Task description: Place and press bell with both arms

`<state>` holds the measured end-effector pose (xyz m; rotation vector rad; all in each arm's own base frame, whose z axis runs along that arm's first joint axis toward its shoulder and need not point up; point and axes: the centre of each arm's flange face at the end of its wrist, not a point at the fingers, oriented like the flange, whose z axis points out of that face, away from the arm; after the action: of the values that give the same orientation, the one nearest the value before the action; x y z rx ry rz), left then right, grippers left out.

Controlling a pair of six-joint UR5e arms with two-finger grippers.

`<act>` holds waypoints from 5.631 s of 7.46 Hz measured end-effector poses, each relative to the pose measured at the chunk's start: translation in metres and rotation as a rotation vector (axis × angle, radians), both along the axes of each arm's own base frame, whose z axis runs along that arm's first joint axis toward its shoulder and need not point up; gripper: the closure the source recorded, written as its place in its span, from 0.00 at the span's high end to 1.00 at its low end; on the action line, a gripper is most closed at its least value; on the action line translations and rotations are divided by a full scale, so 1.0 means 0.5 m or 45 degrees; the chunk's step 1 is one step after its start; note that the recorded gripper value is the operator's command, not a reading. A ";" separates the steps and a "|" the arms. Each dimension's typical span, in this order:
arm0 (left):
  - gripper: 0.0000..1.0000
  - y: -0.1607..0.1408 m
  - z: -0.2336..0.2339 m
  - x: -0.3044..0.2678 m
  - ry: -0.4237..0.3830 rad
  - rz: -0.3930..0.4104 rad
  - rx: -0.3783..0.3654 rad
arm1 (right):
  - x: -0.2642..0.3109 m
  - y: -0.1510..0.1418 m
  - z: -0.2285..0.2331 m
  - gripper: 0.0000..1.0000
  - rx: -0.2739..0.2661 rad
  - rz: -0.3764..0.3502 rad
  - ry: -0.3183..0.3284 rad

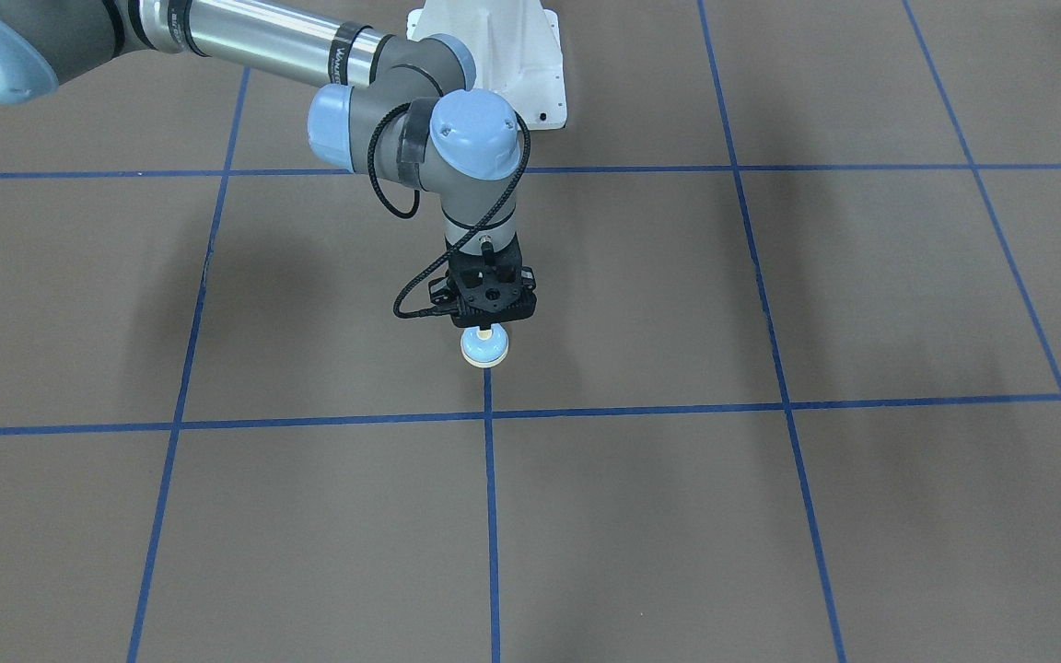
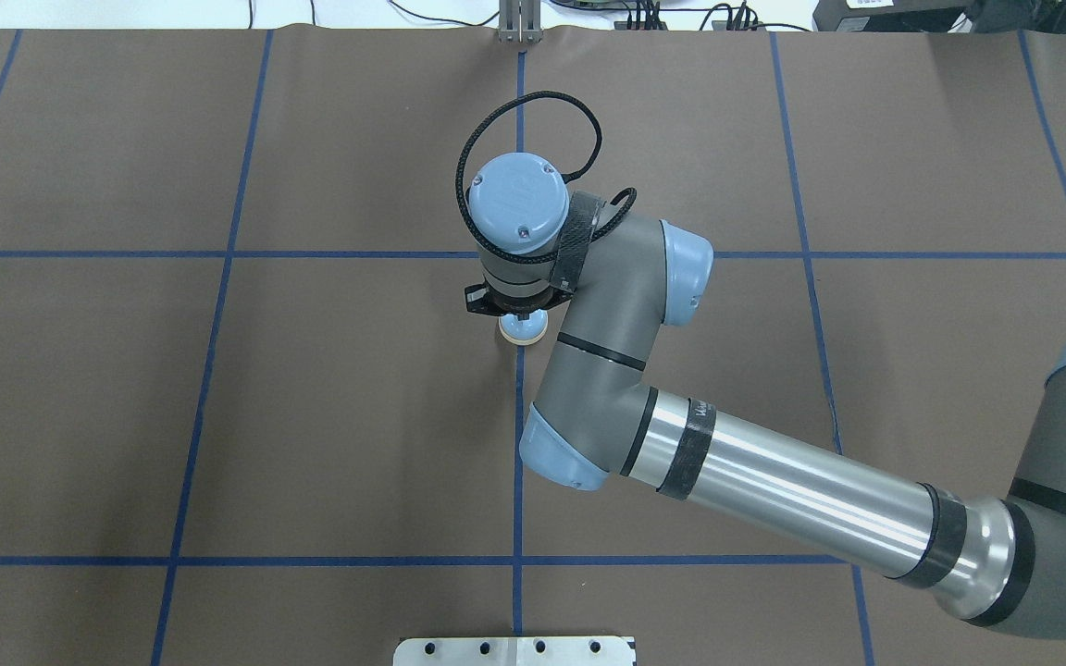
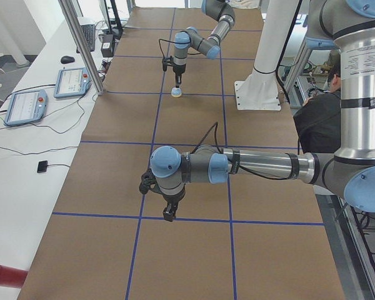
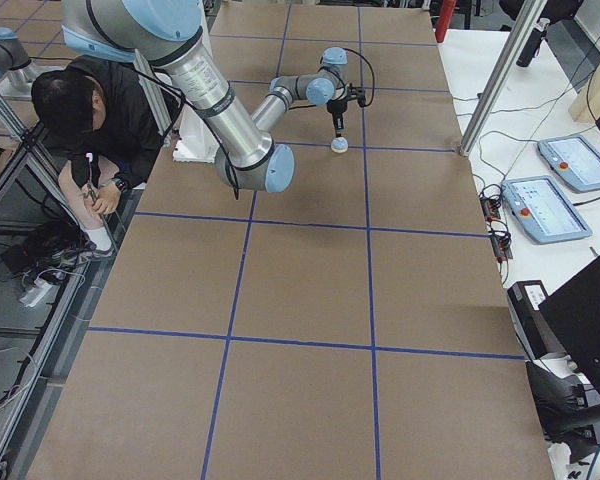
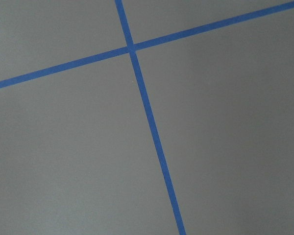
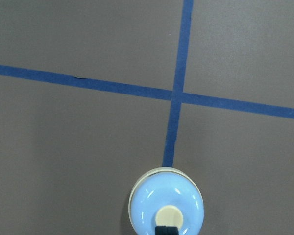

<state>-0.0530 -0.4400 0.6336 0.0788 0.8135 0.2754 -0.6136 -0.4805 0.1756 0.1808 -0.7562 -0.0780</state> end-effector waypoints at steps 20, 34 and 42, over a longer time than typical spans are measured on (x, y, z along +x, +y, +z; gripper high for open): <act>1.00 0.027 0.009 -0.003 -0.009 -0.196 -0.011 | 0.673 -0.325 0.239 1.00 0.043 -0.038 -0.068; 1.00 0.126 -0.066 -0.097 -0.095 -0.202 -0.069 | 1.366 -0.047 0.906 1.00 -0.044 -0.099 0.022; 1.00 0.131 -0.066 -0.097 -0.090 -0.202 -0.066 | 1.363 -0.047 0.901 1.00 -0.059 -0.079 0.015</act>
<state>-0.1012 -0.3744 0.6004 0.0840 0.7397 0.1062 0.0677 -0.5042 0.6260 0.1127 -0.7510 -0.1202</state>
